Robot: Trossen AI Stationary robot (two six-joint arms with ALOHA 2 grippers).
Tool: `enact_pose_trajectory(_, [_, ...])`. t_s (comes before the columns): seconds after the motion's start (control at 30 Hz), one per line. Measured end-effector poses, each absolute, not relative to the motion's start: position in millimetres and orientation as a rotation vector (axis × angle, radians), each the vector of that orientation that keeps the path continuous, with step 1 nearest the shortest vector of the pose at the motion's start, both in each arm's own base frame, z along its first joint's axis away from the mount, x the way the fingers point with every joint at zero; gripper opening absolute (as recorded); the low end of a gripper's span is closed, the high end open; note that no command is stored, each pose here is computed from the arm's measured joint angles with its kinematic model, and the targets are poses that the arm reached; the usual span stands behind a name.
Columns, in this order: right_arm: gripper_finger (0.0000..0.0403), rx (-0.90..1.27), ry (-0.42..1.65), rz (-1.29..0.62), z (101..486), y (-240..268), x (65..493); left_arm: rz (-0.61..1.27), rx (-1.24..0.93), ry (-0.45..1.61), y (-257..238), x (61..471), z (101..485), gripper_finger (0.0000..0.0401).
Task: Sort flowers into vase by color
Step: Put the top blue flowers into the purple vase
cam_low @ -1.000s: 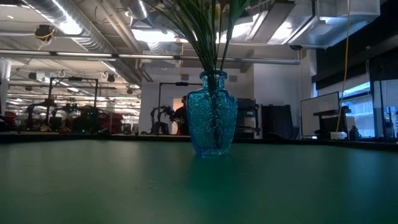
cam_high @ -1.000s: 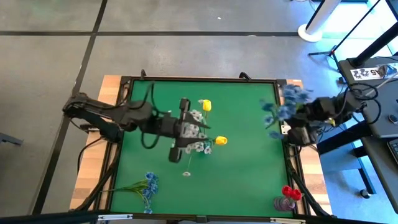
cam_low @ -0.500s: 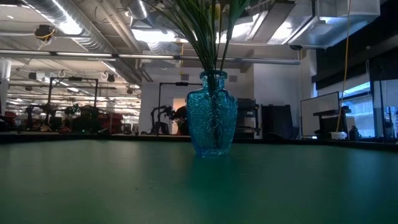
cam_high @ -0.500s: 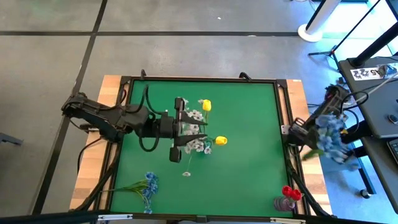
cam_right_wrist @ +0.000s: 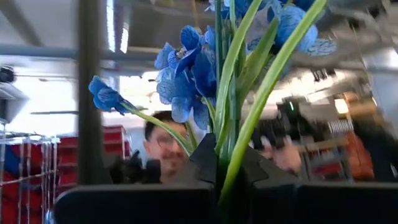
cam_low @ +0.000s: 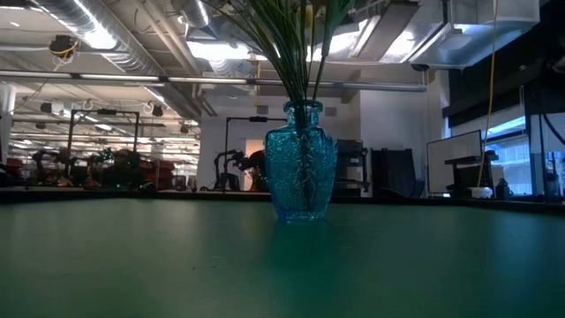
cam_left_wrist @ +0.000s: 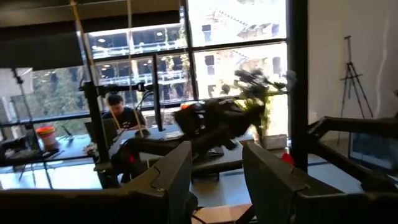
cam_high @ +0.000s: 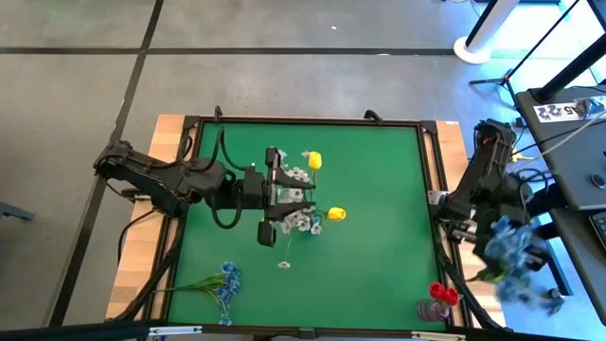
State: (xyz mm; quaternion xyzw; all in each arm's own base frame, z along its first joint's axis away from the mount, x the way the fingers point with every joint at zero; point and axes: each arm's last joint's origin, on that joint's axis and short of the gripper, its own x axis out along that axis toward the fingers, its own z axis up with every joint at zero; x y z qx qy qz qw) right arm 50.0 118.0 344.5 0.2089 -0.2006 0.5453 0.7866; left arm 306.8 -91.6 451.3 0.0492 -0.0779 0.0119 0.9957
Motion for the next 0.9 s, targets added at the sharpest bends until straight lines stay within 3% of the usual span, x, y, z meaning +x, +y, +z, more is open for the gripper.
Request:
enact_pose_trajectory(0.13, [0.001, 0.439, -0.332, 1.146, 334, 142, 53, 0.05, 0.064, -0.154, -91, 307, 451, 0.0139])
enact_pose_trajectory(0.4, [0.0008, 0.424, -0.32, 1.15, 319, 176, 50, 0.073, 0.048, -0.153, -90, 307, 451, 0.0139])
enact_pose_trajectory(0.9, [0.0006, 0.521, -0.438, 1.127, 267, 155, 39, 0.074, 0.048, -0.151, -90, 307, 450, 0.0139])
